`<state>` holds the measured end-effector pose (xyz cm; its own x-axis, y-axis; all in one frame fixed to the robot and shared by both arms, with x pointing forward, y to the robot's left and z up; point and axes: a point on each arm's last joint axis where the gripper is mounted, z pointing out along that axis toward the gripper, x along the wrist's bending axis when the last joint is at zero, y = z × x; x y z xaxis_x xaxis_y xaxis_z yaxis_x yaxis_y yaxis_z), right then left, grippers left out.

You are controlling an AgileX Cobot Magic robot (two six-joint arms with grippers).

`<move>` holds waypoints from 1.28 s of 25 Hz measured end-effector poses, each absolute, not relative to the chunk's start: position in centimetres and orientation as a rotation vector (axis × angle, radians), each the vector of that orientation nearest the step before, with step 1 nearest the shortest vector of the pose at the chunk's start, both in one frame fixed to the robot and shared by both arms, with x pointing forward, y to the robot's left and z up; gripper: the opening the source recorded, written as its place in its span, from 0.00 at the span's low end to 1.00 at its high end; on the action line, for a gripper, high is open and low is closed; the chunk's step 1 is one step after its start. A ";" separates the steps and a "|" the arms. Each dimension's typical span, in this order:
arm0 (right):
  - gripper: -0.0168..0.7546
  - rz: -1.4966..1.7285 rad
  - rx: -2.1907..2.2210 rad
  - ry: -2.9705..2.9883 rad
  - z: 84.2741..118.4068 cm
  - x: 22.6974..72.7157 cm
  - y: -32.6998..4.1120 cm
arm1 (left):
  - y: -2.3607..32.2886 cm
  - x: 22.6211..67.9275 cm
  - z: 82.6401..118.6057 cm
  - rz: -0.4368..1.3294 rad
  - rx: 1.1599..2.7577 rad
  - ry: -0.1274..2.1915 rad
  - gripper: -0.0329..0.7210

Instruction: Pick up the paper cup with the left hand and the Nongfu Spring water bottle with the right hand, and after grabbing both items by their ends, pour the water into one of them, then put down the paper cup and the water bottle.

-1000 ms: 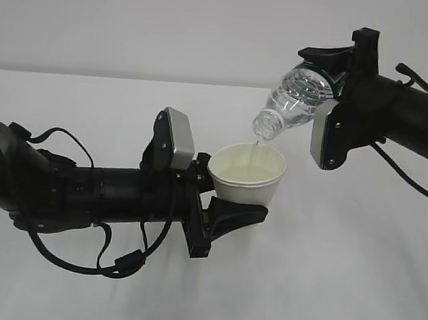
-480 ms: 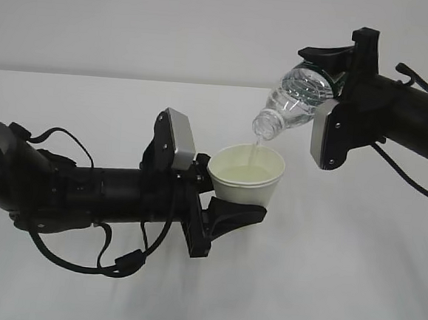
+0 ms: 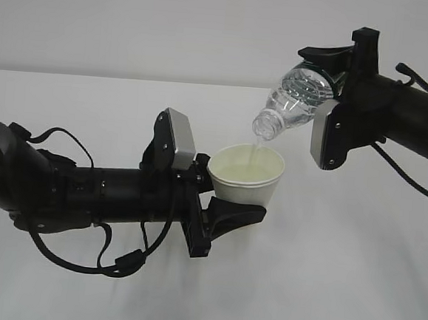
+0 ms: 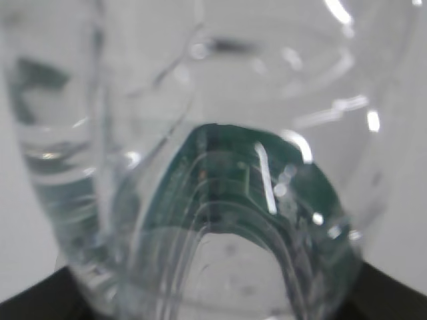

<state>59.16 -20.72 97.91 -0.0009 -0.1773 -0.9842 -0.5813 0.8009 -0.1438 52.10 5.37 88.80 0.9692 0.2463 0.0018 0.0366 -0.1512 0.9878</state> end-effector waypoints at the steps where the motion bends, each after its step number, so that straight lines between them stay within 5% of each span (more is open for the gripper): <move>1: 0.60 0.352 -0.624 1.567 97.9 59.2 -20.7 | 5.4 52.1 88.8 0.185 1.717 0.213 0.61; 32: 0.60 0.343 -0.633 1.558 98.1 59.1 -20.7 | 5.4 52.1 88.8 0.187 1.720 0.217 0.61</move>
